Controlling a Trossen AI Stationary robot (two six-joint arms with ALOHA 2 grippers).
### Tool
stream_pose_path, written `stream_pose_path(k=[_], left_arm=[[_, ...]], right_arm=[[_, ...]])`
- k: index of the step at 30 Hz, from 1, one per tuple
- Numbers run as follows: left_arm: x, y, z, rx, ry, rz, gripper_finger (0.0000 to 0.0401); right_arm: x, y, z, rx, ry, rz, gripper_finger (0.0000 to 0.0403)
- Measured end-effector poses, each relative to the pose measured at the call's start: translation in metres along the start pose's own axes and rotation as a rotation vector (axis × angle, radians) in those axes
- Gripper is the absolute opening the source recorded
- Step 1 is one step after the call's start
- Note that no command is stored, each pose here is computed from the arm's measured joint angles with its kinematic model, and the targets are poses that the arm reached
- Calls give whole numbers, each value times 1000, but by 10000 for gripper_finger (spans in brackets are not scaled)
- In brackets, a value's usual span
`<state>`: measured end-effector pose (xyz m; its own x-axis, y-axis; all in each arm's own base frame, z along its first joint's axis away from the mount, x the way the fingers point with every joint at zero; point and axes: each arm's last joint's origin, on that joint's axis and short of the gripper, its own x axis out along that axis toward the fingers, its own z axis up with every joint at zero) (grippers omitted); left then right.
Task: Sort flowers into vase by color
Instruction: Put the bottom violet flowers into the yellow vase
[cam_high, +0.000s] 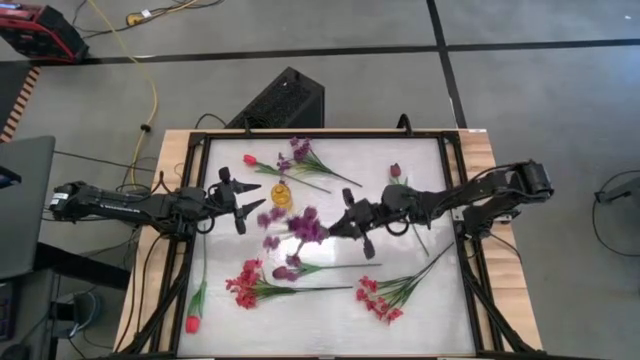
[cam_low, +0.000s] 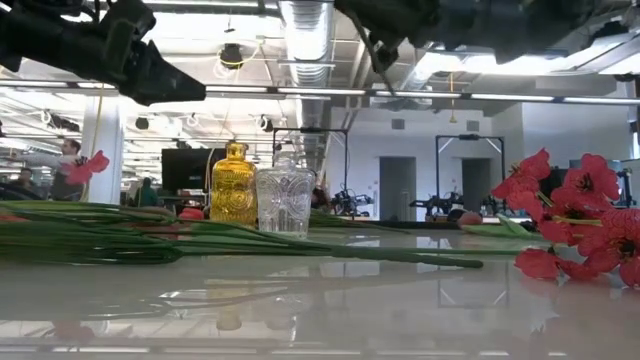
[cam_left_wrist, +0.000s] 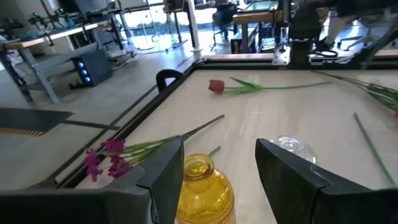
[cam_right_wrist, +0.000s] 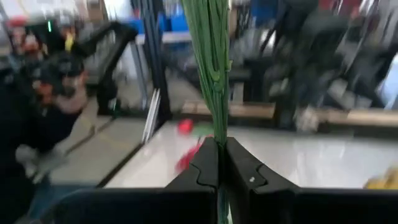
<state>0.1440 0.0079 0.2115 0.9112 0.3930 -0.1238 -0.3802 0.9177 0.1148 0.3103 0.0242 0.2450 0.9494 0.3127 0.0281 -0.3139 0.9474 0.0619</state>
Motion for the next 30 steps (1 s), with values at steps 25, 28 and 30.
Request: stream_pose_path(k=[25,28,30], left_arm=[[31,10,40,-134,-295,-20,190],[46,17,46,-130,-269,-10,190],[56,22,52,-139,-260,-16,190]], right_arm=[[33,-149,7,5,-500,84,33],[36,-159,14,-6,-484,58,33],[36,-163,19,-22,-487,46,33]])
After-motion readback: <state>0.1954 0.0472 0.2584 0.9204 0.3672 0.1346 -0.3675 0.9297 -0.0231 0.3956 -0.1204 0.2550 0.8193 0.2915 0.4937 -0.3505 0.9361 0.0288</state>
